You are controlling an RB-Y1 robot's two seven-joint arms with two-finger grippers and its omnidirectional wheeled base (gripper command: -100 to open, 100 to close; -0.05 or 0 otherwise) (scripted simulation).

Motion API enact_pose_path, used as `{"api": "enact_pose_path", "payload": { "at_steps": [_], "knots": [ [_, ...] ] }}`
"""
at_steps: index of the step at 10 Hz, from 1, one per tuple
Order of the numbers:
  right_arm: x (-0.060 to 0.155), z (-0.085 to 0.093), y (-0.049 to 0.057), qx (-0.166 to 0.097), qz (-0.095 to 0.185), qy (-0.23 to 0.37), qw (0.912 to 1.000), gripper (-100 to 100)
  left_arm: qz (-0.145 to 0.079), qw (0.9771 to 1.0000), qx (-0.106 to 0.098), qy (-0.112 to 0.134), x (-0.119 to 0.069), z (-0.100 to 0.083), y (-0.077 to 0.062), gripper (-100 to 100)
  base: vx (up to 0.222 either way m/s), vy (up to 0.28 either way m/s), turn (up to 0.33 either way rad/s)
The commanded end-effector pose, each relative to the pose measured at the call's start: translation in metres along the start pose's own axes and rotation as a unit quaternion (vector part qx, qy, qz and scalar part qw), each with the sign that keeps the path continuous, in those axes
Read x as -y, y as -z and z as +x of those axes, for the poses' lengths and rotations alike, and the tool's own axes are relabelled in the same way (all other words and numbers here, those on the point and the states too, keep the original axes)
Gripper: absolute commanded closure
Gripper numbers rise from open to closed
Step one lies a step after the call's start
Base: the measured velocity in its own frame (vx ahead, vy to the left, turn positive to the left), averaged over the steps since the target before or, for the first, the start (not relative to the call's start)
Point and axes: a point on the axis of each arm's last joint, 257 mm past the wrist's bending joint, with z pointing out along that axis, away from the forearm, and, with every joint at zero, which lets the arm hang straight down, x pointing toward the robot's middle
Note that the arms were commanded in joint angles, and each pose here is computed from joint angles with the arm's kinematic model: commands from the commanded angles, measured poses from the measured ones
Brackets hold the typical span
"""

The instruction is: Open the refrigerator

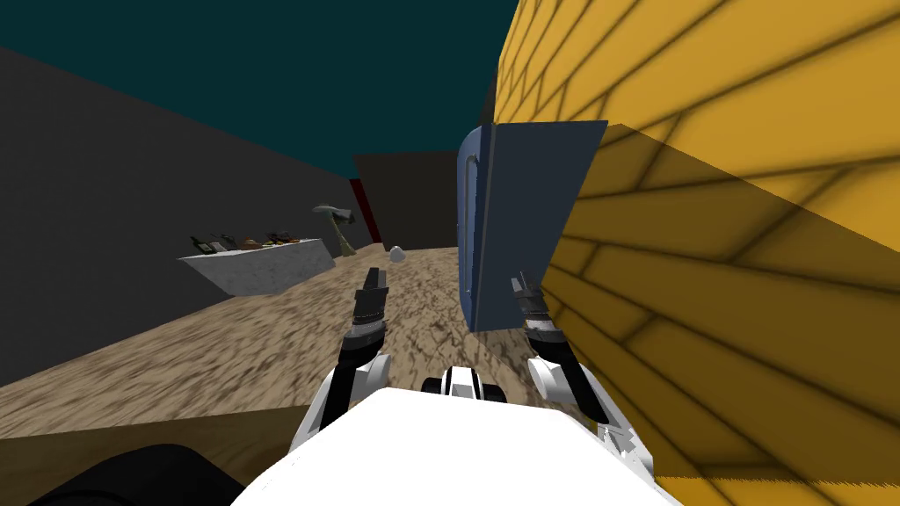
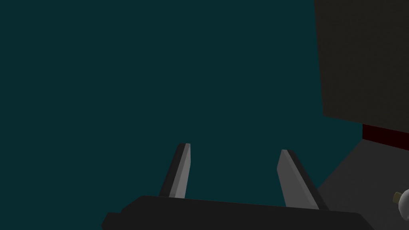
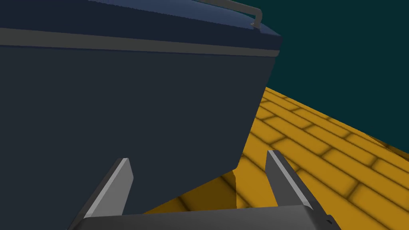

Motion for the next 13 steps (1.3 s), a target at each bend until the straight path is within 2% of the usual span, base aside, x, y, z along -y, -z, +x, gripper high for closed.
{"api": "enact_pose_path", "payload": {
  "at_steps": [1,2,3,4,5,6,7,8,9,10,11,12,13],
  "knots": [
    [0.016,0.012,-0.015,-0.026,0.0,0.059,0.9979,-100,0.0,1.0,0.0,0.0,0.0,0.0,0.0,0,0.06,0.138,-0.142],
    [0.014,0.012,-0.017,-0.026,-0.003,0.065,0.9975,-100,0.0,1.0,0.0,0.0,0.0,0.0,0.0,0,0.034,0.108,-0.073],
    [0.021,0.017,-0.025,-0.037,-0.006,0.094,0.9949,-100,0.0,1.0,0.0,0.0,0.0,0.0,0.0,0,0.052,0.107,-0.104],
    [0.021,0.017,-0.025,-0.037,-0.006,0.097,0.9946,-100,0.0,1.0,0.0,0.0,0.0,0.0,0.0,0,0.048,0.097,-0.065],
    [0.027,0.022,-0.034,-0.047,-0.009,0.126,0.9909,-100,0.0,1.0,0.0,0.0,0.0,0.0,0.0,0,0.048,0.118,-0.116],
    [0.027,0.022,-0.034,-0.047,-0.009,0.129,0.9904,-100,0.0,1.0,0.0,0.0,0.0,0.0,0.0,0,0.03,0.1,-0.066],
    [0.034,0.027,-0.043,-0.057,-0.012,0.16,0.9854,-100,0.0,1.0,0.0,0.0,0.0,0.0,0.0,0,0.024,0.11,-0.11],
    [0.034,0.027,-0.043,-0.057,-0.013,0.164,0.9848,-100,0.0,1.0,0.0,0.0,0.0,0.0,0.0,0,0.024,0.102,-0.062],
    [0.041,0.031,-0.052,-0.066,-0.015,0.194,0.9786,-100,0.0,1.0,0.0,0.0,0.0,0.0,0.0,0,0.058,0.127,-0.105],
    [0.04,0.032,-0.053,-0.066,-0.018,0.199,0.9777,-100,0.0,1.0,0.0,0.0,0.0,0.0,0.0,0,0.044,0.115,-0.08],
    [0.046,0.036,-0.064,-0.074,-0.022,0.229,0.9703,-100,0.0,1.0,0.0,0.0,0.0,0.0,0.0,0,0.033,0.111,-0.144],
    [0.046,0.036,-0.064,-0.074,-0.023,0.234,0.9691,-100,0.0,1.0,0.0,0.0,0.0,0.0,0.0,0,0.03,0.095,-0.06],
    [0.053,0.039,-0.073,-0.082,-0.025,0.264,0.9606,-100,0.0,1.0,0.0,0.0,0.0,0.0,0.0,0,0.046,0.111,-0.105]
  ]
}}
